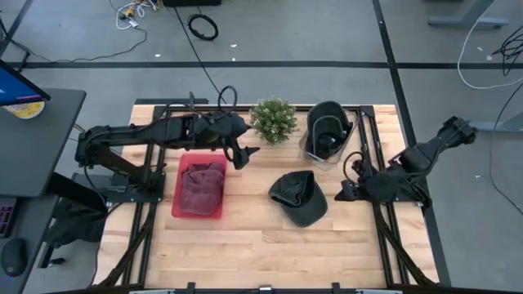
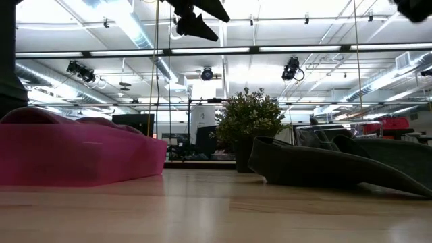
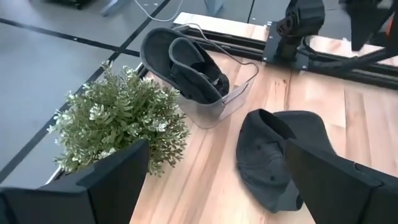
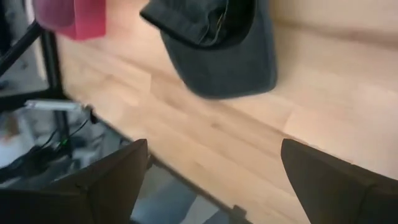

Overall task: Pick & Place hat
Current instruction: Put the black cap into the transparent bin

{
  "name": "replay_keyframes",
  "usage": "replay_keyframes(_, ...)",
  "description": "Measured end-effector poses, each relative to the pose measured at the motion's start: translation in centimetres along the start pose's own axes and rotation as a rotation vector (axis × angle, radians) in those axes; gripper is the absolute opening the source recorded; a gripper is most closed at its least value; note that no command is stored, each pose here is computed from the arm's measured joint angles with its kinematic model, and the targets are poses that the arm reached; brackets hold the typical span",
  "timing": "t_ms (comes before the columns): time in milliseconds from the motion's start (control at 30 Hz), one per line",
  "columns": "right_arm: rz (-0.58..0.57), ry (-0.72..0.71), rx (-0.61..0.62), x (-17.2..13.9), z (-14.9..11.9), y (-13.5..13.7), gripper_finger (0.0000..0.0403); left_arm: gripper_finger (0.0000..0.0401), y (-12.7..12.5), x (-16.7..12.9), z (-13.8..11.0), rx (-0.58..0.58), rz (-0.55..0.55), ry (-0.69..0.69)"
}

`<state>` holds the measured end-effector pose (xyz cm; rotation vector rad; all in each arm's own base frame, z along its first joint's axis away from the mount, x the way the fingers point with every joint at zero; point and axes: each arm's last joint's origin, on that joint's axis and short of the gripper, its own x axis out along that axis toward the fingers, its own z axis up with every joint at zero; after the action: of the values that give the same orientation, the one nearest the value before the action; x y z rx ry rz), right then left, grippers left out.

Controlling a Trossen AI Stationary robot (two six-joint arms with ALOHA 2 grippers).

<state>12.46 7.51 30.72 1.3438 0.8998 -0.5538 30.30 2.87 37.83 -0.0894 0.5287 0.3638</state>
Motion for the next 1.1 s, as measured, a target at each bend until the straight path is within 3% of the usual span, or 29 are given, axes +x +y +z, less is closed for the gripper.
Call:
replay_keyframes(133, -0.127, -0.119, -0.072, -0.2, -1.6, 2.2, 0.0371, 0.0376, 0.9, 0.2, 0.1, 0.025, -0.012, 0.006)
replay_keyframes(300, -0.314, -0.189, -0.18, 3.6, -4.5, 3.4, 0.0371, 0.0376, 1.8, 0.4, 0.2, 0.041, 0.006, 0.007)
replay_keyframes(467, -0.48, -0.212, -0.106, 6.9, -5.5, 2.7, 0.0371, 0.0376, 2.2, 0.5, 0.2, 0.05, -0.023, 0.012)
replay_keyframes(700, -0.48, -0.278, -0.091, 8.7, -5.4, 2.1, 0.0371, 0.0376, 2.2, 0.5, 0.3, 0.04, -0.043, 0.012)
replay_keyframes(1100, -0.492, -0.25, -0.114, 9.4, -5.5, 1.5, 0.0371, 0.0376, 1.9, 0.5, 0.3, -0.019, -0.069, 0.014)
